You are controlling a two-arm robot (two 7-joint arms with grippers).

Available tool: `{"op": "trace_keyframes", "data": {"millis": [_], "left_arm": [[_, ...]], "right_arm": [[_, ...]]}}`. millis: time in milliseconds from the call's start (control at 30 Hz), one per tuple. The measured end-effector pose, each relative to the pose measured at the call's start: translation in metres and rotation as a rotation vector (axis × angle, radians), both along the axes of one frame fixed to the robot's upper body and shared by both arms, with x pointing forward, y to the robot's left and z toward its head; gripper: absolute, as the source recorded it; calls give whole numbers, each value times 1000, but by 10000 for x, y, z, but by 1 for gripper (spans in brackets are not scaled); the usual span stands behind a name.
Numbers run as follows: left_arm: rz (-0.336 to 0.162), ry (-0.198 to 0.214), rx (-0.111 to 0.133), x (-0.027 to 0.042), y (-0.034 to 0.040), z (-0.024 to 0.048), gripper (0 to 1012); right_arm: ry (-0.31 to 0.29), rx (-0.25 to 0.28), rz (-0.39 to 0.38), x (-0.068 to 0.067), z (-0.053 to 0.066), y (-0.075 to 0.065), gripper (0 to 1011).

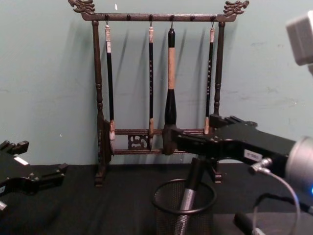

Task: Pick up the water-based marker from the table and place it into the pen holder.

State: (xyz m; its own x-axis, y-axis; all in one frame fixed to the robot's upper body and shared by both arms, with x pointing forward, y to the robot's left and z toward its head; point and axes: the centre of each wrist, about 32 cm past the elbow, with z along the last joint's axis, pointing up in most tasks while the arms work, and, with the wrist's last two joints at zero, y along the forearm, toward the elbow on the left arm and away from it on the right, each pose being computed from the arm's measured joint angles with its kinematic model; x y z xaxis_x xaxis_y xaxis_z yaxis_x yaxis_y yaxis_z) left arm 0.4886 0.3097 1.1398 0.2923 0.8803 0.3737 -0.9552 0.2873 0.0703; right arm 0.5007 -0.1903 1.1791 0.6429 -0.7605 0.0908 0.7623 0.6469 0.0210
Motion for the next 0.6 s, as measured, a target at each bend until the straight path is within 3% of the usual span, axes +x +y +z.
{"op": "trace_keyframes", "data": {"millis": [333, 600], "left_arm": [[0, 0, 0, 0, 0, 0, 1009], [0, 0, 0, 0, 0, 0, 1009]], "right_arm": [[39, -39, -99, -109, -25, -205, 1002], [43, -41, -149, -148, -41, -293, 1000]]}}
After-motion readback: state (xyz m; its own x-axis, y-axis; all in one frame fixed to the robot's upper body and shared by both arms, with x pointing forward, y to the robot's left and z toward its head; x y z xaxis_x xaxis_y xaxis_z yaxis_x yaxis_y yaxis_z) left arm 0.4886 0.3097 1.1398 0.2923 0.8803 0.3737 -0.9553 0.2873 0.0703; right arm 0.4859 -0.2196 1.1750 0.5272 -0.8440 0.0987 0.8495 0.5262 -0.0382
